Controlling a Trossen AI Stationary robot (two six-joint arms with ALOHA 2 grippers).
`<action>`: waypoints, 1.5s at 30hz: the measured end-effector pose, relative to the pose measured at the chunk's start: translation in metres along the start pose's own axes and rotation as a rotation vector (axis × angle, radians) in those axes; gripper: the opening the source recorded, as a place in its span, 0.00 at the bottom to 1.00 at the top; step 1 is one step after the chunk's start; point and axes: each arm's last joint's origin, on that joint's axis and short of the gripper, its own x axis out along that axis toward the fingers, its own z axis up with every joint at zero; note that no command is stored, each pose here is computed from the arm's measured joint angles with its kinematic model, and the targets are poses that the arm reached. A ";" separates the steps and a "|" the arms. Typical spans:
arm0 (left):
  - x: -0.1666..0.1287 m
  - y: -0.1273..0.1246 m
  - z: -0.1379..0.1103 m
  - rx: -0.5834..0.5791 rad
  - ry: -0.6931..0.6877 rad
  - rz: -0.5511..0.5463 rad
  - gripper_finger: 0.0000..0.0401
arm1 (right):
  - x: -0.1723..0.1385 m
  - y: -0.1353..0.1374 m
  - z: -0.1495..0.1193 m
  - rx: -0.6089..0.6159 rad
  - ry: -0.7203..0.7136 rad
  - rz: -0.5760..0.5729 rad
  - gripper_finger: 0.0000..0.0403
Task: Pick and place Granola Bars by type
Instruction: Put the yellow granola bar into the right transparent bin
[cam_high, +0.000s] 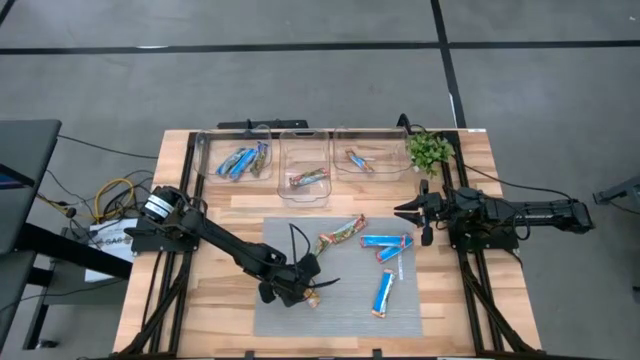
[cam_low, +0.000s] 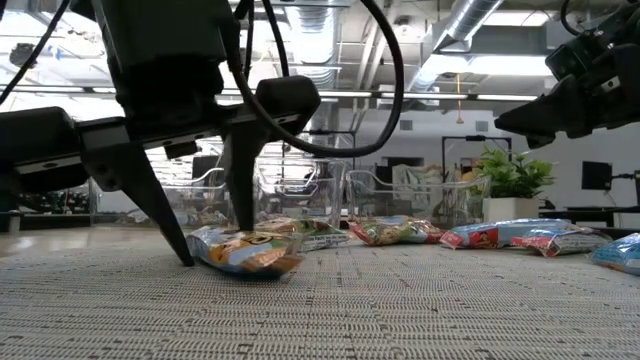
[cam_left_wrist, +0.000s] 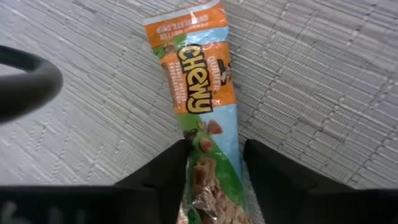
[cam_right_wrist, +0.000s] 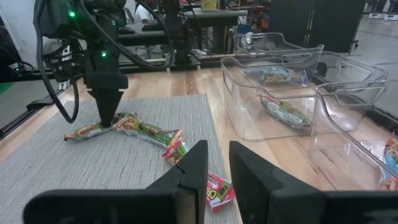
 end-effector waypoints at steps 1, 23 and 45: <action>0.000 0.000 0.000 0.000 -0.003 -0.007 0.36 | 0.000 0.000 0.000 0.000 0.000 0.000 0.15; -0.044 0.074 0.034 -0.310 -0.147 0.205 0.10 | 0.000 0.000 0.000 0.000 0.000 0.000 0.15; -0.167 0.234 -0.031 -1.104 -0.541 0.592 0.10 | 0.000 0.000 0.000 0.000 0.000 0.000 0.15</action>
